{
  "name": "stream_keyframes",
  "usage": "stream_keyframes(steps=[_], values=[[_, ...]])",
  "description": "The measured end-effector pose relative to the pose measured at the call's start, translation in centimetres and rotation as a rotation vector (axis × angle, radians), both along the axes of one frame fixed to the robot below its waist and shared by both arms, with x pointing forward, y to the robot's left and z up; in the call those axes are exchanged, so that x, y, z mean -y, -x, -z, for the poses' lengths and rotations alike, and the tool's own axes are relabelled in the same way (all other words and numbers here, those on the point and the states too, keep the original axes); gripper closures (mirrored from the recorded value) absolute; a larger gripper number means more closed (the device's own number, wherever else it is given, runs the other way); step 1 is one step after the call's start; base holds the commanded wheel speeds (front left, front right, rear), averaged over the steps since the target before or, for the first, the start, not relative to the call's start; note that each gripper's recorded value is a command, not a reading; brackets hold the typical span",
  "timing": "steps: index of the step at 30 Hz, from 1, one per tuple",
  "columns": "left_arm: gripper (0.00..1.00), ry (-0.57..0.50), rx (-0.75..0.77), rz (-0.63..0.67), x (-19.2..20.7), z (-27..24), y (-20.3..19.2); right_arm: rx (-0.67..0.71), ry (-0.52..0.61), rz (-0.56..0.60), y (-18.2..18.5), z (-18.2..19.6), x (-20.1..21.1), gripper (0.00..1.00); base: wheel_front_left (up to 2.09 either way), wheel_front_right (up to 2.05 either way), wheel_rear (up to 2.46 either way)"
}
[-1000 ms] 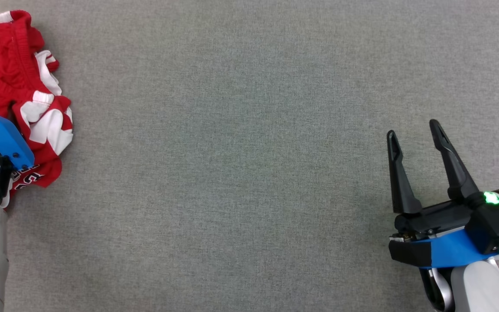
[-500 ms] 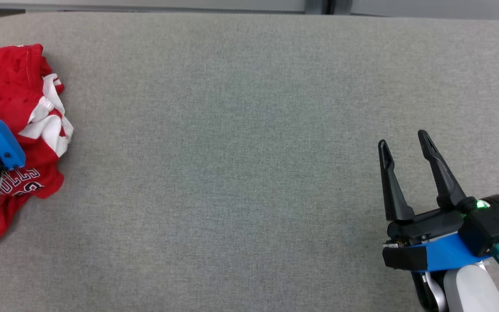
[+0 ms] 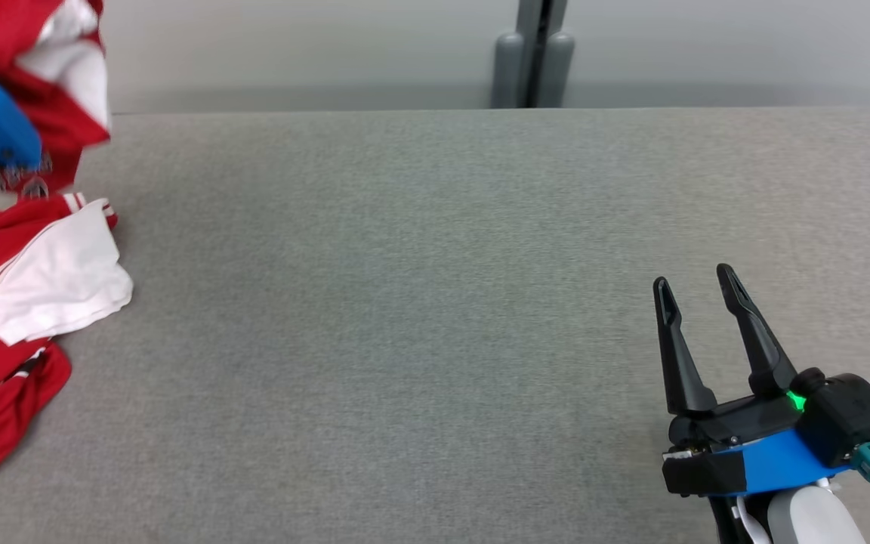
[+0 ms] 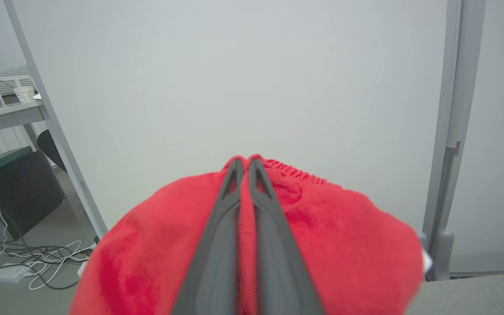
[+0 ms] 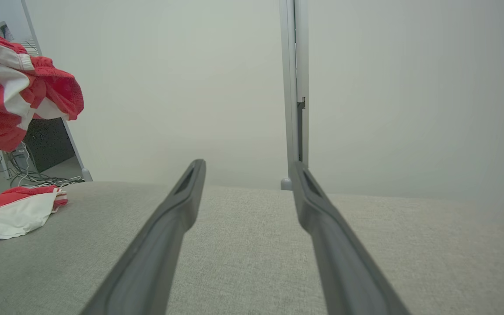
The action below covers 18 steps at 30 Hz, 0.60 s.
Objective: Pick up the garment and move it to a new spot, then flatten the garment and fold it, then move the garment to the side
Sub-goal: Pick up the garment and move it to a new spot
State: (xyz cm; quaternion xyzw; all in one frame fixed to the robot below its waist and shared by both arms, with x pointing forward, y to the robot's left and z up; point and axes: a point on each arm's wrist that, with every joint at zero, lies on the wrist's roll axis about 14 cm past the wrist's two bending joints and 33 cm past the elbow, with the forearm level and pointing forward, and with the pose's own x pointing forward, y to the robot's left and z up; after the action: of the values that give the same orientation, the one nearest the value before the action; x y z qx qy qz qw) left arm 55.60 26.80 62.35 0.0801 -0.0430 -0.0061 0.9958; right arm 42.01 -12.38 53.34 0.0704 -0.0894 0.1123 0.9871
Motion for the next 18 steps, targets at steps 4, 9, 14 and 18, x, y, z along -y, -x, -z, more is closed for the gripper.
stream_keyframes(steps=[4, 9, 14, 18], values=[[1.00, -0.035, 0.173, 0.131, 5.1, -6.1, -0.4, 0.017, -0.014, 0.040, 0.9, -0.8, 1.4, 0.00, 0.00, 0.00, 0.00], [1.00, -0.056, 0.323, 0.309, 12.3, -11.1, 0.1, 0.029, -0.027, 0.097, 2.0, -1.5, 3.5, 0.00, 0.00, 0.00, 0.00], [1.00, -0.022, 0.356, 0.497, 20.1, -12.2, 0.9, 0.025, -0.046, 0.161, 3.1, -1.6, 5.7, 0.00, 0.00, 0.00, 0.00], [1.00, 0.020, 0.323, 0.625, 25.2, -10.6, 1.4, 0.016, -0.051, 0.202, 4.0, -1.4, 6.9, 0.00, 0.00, 0.00, 0.00]])
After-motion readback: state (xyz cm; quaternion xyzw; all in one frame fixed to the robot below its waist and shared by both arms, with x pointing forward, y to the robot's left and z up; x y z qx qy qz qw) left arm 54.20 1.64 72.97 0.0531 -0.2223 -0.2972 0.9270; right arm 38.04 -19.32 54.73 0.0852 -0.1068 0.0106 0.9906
